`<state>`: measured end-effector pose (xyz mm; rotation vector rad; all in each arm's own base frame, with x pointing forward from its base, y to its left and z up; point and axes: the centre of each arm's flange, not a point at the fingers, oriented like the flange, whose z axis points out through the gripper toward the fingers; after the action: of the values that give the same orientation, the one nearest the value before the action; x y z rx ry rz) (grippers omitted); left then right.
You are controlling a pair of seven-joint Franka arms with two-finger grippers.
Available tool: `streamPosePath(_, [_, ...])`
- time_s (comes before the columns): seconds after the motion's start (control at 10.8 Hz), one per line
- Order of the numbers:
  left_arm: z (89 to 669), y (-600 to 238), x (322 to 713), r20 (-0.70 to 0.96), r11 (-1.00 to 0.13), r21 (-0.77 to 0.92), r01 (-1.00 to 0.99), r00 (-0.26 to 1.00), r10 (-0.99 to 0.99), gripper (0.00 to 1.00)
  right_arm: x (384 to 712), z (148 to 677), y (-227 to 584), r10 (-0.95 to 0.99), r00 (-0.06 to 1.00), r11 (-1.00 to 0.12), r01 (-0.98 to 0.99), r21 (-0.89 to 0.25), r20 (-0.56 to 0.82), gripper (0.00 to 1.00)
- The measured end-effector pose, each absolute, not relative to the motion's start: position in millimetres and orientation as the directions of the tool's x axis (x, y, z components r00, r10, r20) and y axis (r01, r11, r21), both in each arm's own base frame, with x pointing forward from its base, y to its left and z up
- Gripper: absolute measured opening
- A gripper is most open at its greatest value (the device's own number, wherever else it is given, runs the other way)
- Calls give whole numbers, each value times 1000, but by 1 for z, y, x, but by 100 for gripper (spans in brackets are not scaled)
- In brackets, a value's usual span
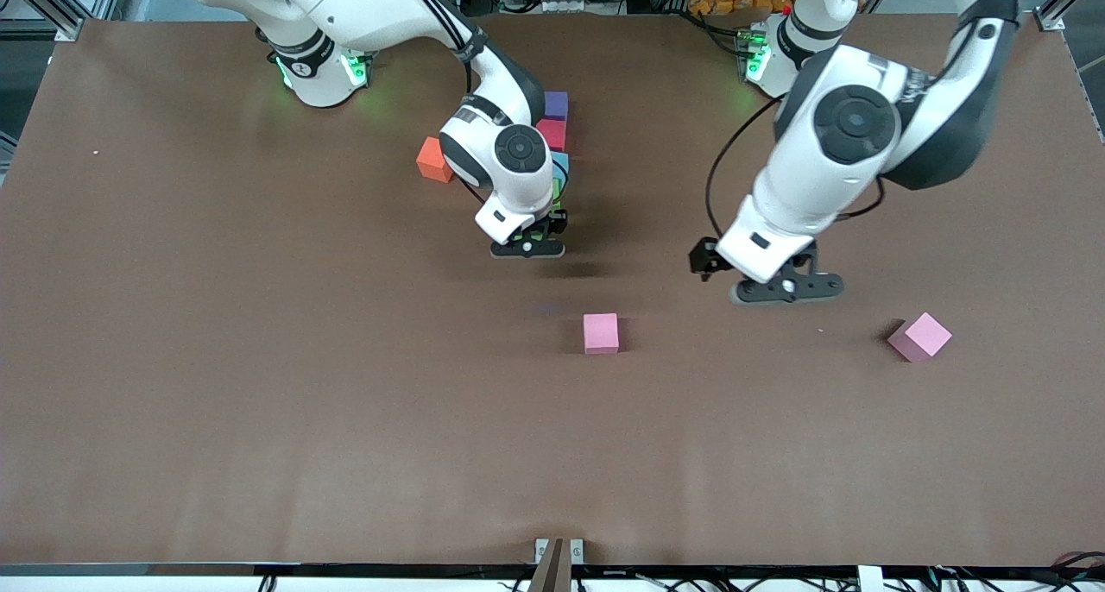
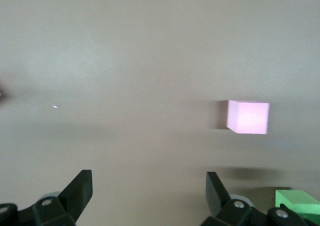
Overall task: Arrange blocks into number 1
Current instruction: 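Place the second green cube beside the first green while the left gripper withdraws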
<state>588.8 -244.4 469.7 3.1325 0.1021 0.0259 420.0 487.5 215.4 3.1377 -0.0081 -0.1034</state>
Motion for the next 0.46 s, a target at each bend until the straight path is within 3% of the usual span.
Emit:
streamPosePath(0.37, [522,-168,598,0,-997,-25,68,998,68,100,408,215,497,-30,998,-1000,-30,1,-63,59])
streamPosePath(0.46, [540,-148,595,2,-998,-32,51,999,51,100,404,214,499,-36,997,-999,-35,12,-68,68])
